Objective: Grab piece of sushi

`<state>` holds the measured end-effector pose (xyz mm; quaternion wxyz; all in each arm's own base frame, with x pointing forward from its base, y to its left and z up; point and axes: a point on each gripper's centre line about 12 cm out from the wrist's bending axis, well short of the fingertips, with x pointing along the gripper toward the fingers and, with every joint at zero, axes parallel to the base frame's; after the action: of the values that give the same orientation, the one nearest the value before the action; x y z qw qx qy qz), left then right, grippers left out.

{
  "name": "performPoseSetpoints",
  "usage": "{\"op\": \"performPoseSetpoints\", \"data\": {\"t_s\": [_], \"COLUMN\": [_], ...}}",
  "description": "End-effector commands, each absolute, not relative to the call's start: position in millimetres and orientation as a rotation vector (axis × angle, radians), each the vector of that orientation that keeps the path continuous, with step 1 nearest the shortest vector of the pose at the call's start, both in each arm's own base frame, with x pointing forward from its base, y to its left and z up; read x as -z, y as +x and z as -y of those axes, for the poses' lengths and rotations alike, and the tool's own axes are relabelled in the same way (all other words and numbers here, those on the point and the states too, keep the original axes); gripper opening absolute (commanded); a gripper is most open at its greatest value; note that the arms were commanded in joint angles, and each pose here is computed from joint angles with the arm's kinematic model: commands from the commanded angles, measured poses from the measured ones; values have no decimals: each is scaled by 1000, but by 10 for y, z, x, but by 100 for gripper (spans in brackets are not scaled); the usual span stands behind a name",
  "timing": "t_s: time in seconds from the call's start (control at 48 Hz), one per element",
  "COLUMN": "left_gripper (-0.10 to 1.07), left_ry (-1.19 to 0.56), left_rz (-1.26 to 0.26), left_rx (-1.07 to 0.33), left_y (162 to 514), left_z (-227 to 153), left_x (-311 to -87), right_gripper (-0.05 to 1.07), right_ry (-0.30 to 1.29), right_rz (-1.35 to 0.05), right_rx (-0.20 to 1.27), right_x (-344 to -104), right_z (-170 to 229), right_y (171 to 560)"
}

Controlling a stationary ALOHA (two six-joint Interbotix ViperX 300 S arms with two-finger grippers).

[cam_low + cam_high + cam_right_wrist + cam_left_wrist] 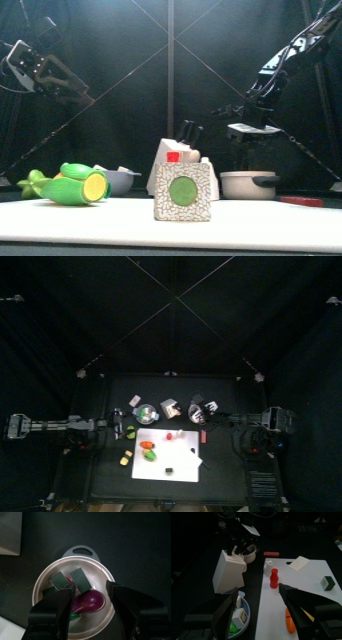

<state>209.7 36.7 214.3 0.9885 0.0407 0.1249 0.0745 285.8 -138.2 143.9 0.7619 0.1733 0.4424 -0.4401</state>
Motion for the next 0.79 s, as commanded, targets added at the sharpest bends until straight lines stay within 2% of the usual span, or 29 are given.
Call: {"op": "performPoseSetpoints", "data": {"t_s": [0.0, 0.146, 0.354, 0.542, 0.771], "left_gripper": [98, 98, 98, 98, 98], "left_ry": [84, 84, 86, 85, 85], "left_rz": [-237, -237, -239, -241, -239], "left_rx": [-151, -151, -152, -154, -155], "left_y": [2116, 2116, 2113, 2114, 2112], "left_z": [-374, -374, -376, -380, -383], "left_x": [-2186, -2186, -2180, -2176, -2180], "right_gripper": [86, 86, 86, 86, 86], "right_ry": [379, 360, 314, 244, 151], "right_rz": [-902, -826, -734, -712, -751], "right_rx": [936, 841, 573, 291, 141], "right_x": [-1638, -1904, -2200, -2138, -1931], "right_z": [1368, 1120, 411, -297, -888], "right_y": [2934, 3080, 3367, 3600, 3836]}}
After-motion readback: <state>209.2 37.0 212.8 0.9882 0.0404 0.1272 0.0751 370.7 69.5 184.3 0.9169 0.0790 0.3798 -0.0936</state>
